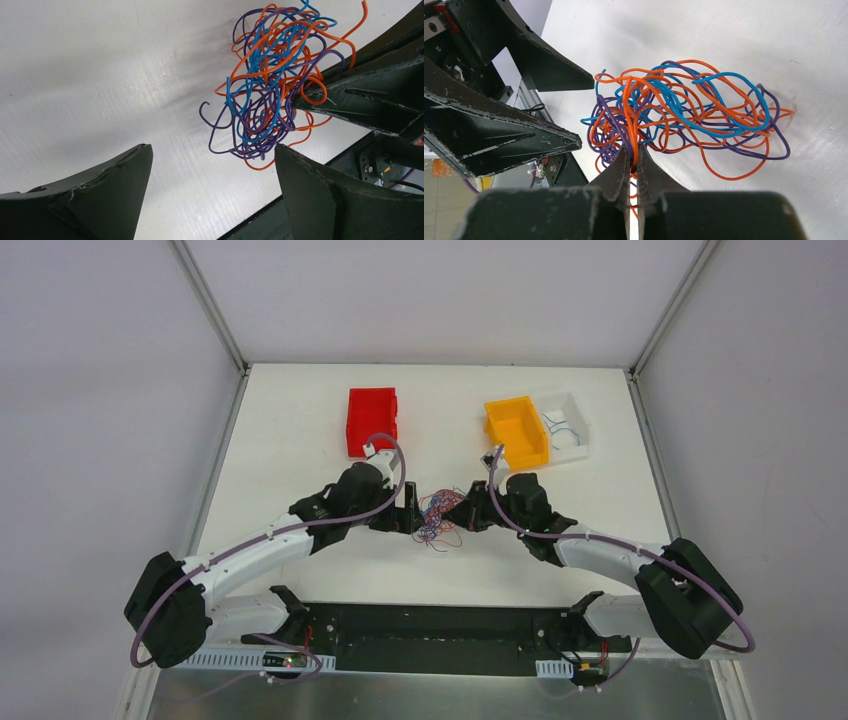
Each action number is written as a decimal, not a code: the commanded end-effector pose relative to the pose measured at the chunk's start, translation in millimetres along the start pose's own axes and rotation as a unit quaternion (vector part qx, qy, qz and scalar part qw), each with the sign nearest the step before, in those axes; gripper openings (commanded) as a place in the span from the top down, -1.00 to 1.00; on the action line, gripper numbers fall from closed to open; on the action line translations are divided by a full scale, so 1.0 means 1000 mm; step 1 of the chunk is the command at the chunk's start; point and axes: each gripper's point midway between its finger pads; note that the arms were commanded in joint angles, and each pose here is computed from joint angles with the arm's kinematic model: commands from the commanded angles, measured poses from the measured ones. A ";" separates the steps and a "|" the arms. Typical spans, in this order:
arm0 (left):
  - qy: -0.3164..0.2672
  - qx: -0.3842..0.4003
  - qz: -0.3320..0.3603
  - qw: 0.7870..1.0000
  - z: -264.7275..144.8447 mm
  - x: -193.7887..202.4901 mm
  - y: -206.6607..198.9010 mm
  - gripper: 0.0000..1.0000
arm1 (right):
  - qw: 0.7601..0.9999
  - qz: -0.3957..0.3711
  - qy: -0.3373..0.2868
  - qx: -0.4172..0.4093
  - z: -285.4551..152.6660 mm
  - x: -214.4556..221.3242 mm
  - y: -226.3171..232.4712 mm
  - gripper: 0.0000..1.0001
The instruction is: Untangle the cables
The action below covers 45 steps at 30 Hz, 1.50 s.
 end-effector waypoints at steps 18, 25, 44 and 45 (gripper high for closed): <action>-0.029 0.005 0.028 0.999 0.020 -0.041 -0.031 -0.38 | 1.000 -0.020 -0.019 -0.002 0.003 -0.020 0.008 1.00; -0.029 -0.012 0.026 0.999 0.025 -0.044 -0.026 -0.23 | 1.000 -0.020 -0.017 -0.001 0.004 -0.020 0.007 1.00; -0.028 0.036 0.082 0.996 0.001 -0.049 -0.046 -0.25 | 1.000 -0.016 -0.008 -0.001 0.006 -0.018 0.007 1.00; -0.016 0.038 0.083 0.996 0.006 -0.046 -0.047 -0.23 | 1.000 -0.016 -0.007 -0.002 0.007 -0.017 0.007 1.00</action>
Point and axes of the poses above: each gripper's point midway between its finger pads, its own z axis out along the fingers, its own y axis along the line the jaws close on, x = y × z, and after that the axes turned 12 degrees about -z, right-handed
